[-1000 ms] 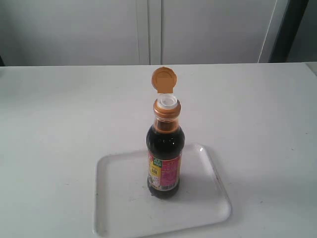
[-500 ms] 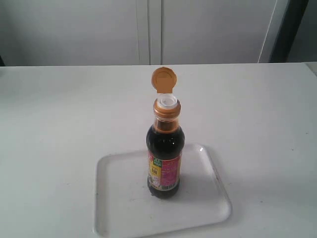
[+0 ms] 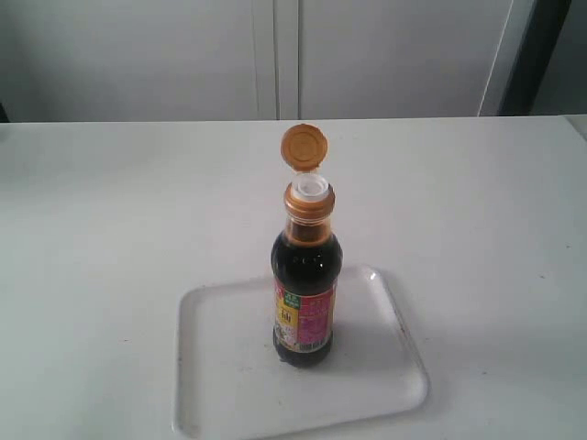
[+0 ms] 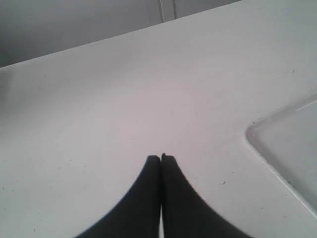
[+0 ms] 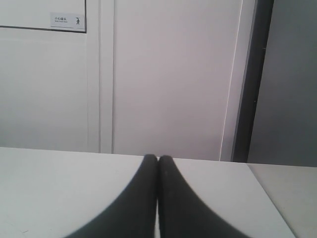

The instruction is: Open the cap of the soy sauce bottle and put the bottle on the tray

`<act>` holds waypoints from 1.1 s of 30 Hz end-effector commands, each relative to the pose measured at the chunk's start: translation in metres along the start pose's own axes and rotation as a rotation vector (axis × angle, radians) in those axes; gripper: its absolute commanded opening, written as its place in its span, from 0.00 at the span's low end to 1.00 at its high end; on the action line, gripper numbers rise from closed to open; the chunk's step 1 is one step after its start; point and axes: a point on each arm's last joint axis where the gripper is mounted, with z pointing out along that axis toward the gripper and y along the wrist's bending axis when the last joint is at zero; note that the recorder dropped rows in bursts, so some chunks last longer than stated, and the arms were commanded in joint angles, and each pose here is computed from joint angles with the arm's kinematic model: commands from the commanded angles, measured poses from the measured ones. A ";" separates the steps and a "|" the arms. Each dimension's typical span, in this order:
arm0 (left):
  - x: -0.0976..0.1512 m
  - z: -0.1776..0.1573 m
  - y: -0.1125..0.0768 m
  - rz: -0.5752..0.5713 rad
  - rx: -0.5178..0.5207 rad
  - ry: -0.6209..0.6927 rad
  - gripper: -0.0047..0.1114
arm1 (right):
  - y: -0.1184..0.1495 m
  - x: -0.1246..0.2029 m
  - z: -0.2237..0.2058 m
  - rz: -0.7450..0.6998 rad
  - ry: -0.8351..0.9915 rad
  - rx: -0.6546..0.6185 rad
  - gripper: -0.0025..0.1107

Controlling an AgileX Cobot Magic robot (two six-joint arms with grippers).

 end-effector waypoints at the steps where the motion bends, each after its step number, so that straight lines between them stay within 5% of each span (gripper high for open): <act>1: 0.013 0.004 0.004 -0.039 -0.063 0.002 0.04 | 0.000 0.001 -0.001 -0.002 0.000 0.004 0.02; 13: 0.052 -0.006 0.008 -0.146 -0.231 -0.021 0.04 | 0.000 0.001 -0.001 0.000 0.000 0.004 0.02; 33: 0.080 -0.006 0.000 -0.193 -0.216 0.009 0.04 | 0.000 0.001 -0.001 -0.002 0.002 0.004 0.02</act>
